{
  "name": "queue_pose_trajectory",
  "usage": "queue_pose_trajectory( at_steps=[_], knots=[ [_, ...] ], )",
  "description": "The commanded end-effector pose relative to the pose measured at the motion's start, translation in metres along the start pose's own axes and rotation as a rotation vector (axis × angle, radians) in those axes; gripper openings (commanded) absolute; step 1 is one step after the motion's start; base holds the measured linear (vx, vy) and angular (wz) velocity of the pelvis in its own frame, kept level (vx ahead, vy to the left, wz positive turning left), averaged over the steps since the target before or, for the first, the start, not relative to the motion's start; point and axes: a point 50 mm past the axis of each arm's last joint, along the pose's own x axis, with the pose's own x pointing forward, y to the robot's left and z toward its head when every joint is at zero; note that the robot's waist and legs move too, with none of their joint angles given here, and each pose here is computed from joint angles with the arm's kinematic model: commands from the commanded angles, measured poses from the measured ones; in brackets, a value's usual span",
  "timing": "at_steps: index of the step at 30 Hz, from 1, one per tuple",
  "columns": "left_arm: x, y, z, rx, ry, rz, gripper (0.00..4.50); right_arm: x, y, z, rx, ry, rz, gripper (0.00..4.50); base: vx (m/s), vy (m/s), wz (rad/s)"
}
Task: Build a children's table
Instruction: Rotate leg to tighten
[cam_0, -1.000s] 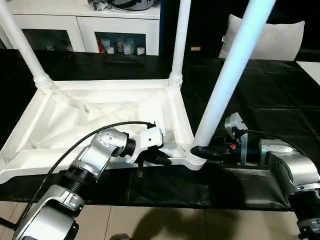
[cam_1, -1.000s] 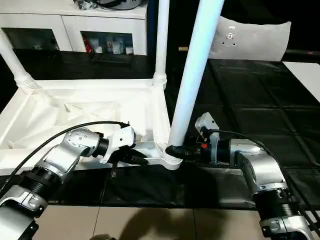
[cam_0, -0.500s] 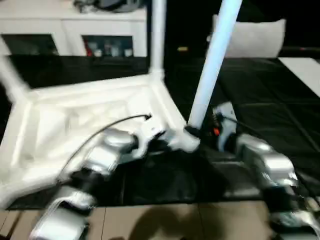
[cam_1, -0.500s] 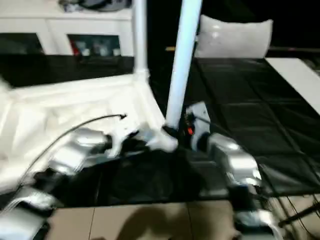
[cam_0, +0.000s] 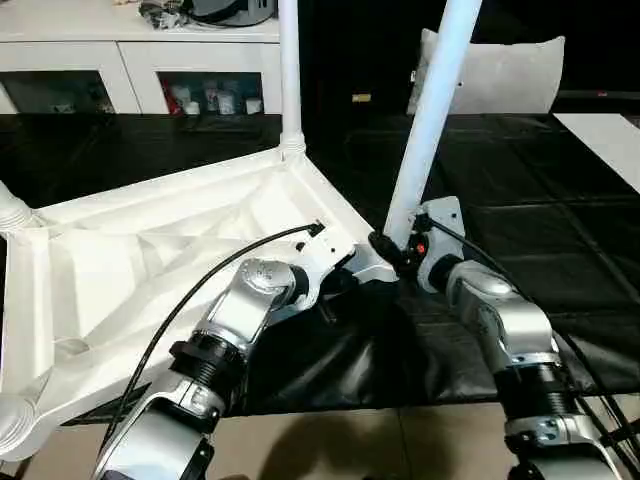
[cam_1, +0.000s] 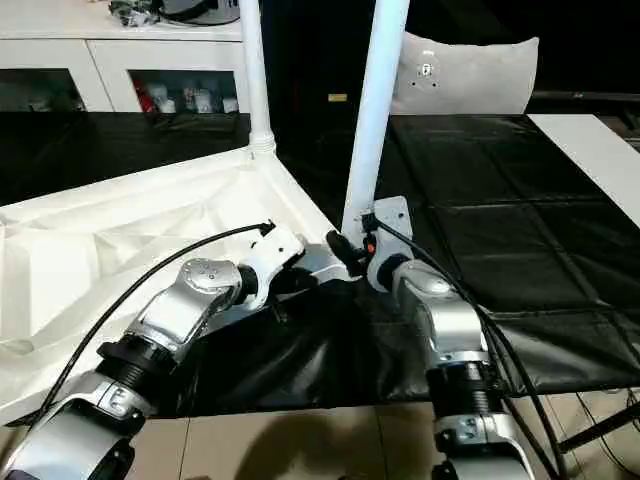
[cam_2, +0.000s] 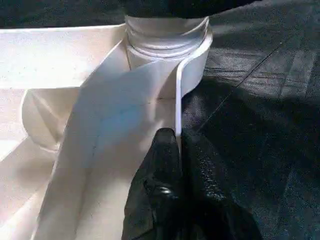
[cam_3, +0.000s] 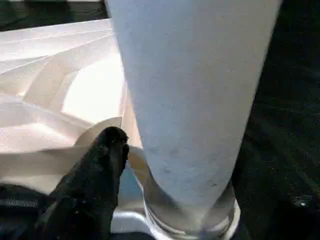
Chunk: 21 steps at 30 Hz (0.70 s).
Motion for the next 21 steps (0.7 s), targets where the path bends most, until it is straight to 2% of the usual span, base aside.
queue_pose_trajectory(
  at_steps=[1, 5, 7, 14, 21],
  knots=[
    [-0.001, -0.007, -0.008, 0.008, -0.015, -0.078, 0.00, -0.003, 0.006, -0.006, -0.008, 0.039, 0.124, 3.68, 0.000, 0.000, 0.00],
    [-0.006, -0.006, -0.010, 0.029, -0.006, -0.103, 0.00, -0.011, -0.001, -0.004, -0.040, 0.047, 0.165, 4.00, 0.000, 0.000, 0.00],
    [-0.011, -0.005, -0.013, 0.053, 0.004, -0.148, 0.00, -0.022, -0.011, 0.000, -0.104, 0.058, 0.216, 4.25, 0.000, 0.000, 0.00],
    [-0.028, -0.007, -0.021, 0.154, 0.029, -0.339, 0.00, -0.051, -0.025, 0.006, -0.195, 0.093, 0.397, 4.25, 0.000, 0.000, 0.00],
    [-0.041, -0.007, -0.026, 0.173, 0.060, -0.464, 0.00, -0.064, -0.029, 0.006, -0.166, 0.103, 0.505, 4.25, 0.000, 0.000, 0.00]
  ],
)
